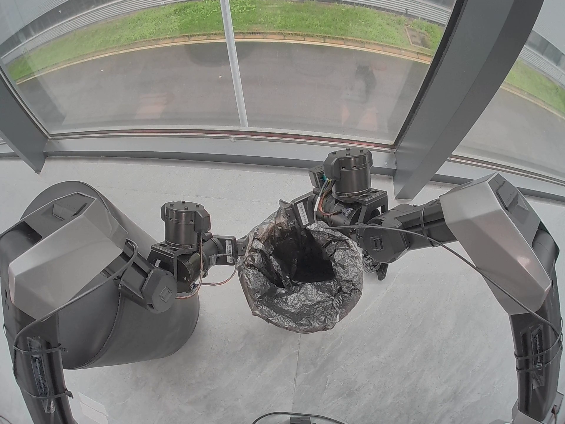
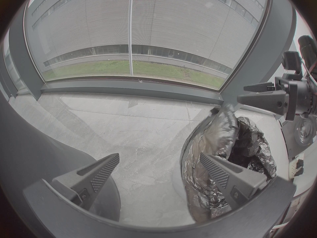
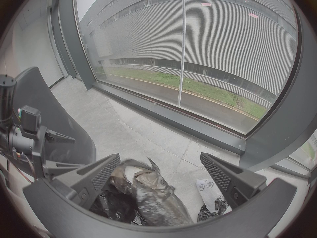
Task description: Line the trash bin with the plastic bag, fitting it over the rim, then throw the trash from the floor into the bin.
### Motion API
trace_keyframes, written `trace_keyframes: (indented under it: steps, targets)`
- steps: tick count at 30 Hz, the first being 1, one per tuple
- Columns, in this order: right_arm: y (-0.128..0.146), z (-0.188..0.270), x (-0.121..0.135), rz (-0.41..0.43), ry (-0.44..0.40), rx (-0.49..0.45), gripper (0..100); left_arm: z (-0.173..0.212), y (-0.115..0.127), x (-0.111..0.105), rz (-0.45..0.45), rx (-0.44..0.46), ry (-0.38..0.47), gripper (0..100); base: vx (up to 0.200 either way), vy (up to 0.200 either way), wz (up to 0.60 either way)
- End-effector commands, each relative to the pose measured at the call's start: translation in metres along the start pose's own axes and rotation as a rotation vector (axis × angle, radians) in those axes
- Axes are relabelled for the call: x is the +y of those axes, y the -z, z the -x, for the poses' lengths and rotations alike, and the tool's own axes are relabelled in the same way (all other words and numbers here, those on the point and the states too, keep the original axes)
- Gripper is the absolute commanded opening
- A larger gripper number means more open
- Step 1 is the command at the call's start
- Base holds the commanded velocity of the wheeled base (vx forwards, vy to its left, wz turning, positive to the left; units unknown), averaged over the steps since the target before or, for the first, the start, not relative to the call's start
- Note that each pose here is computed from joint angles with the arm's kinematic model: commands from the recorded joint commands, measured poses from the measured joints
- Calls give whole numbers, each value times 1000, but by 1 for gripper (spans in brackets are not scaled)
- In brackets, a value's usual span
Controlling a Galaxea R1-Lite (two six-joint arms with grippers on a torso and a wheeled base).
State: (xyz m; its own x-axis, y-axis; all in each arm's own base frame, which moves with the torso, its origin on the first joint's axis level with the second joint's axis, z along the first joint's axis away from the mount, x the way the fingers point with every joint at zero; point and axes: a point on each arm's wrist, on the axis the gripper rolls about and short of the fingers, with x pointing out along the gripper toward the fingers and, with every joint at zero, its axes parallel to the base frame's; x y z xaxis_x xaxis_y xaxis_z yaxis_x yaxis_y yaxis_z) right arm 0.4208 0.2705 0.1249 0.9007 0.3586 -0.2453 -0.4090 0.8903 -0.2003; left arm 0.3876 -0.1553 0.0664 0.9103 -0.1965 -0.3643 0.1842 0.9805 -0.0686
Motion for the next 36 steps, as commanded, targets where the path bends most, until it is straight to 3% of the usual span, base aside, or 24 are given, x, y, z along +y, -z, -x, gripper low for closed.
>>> trace_keyframes:
  steps: [1,8,18,29,33,36]
  targets:
    - [-8,8,15,2,-31,-23,100,3,-2,0,3,-5,1,100,0,0,0]
    - [3,-1,28,15,-50,-9,100,6,-5,-1,6,-13,2,100,0,0,0]
    - [38,-39,15,7,-3,30,100,23,-10,-7,42,-27,25,100,0,0,0]
    - [34,-37,14,3,7,23,100,42,-14,-13,74,-39,50,100,0,0,0]
    - [13,-26,-1,-12,54,-12,100,62,-24,-16,136,-65,71,100,0,0,0]
    - [-11,1,-19,-39,73,-30,100,98,-38,-25,206,-100,130,100,0,0,0]
